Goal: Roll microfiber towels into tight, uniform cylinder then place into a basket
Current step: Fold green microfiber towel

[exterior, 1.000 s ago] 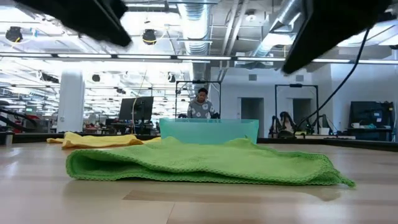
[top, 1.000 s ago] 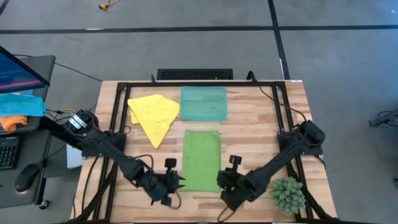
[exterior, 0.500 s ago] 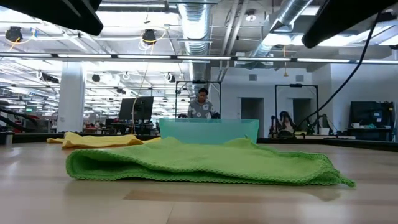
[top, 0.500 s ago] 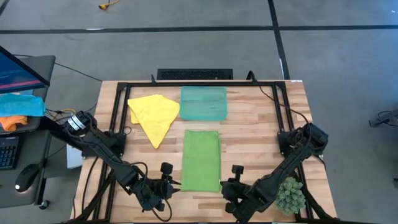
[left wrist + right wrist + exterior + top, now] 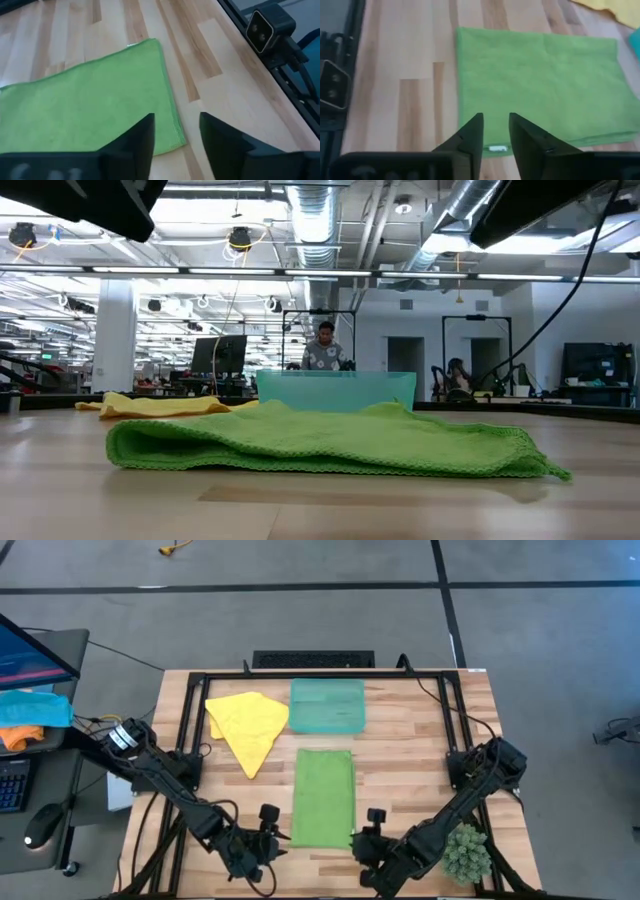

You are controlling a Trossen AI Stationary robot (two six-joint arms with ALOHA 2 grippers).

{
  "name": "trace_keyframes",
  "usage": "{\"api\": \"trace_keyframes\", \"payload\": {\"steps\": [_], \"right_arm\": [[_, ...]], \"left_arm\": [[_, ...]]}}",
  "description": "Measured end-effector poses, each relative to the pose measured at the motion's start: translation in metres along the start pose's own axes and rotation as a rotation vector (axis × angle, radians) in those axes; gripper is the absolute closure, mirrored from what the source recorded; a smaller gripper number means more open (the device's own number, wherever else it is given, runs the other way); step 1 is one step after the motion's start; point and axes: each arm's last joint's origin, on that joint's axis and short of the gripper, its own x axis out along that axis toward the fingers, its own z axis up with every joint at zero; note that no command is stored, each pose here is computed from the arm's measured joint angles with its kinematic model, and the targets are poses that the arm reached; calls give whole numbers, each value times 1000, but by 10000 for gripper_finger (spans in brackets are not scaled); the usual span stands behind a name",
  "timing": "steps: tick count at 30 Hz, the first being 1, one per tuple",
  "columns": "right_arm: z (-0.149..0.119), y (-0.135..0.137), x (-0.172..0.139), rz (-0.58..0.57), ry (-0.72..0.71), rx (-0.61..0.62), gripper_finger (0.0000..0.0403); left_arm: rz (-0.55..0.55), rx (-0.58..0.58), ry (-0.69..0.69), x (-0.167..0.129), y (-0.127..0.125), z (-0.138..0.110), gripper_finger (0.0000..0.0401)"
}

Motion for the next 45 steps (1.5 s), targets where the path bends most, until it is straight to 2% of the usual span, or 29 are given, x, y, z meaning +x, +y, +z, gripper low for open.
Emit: {"api": "trace_keyframes", "payload": {"steps": [6, 10, 12, 16, 24, 31, 33, 36, 45], "right_arm": [[-1, 3, 0, 25, 6, 3, 249], [-8, 9, 13, 19, 37, -19, 236], [-11, 13, 20, 26, 49, -23, 230], [-20, 19, 34, 17, 84, -41, 223], [-15, 13, 40, 44, 111, -18, 221], [-23, 13, 57, 58, 172, -60, 222], [-21, 19, 62, 80, 153, -43, 221], [-32, 17, 68, 55, 215, -89, 220], [-37, 18, 78, 30, 240, -47, 223]], "left_arm": [[-57, -58, -15, 0, -2, 3, 176], [-38, -68, -33, 2, -3, 3, 156], [-17, -68, -46, 7, -5, 2, 155], [-7, 9, -18, 26, -14, -9, 158], [54, 72, 43, 50, -17, -26, 170], [59, 63, 113, 80, -13, -43, 172], [75, 46, 123, 83, -11, -45, 172], [79, 24, 130, 84, -9, -46, 172], [127, -15, 169, 85, -5, -50, 178]]}}
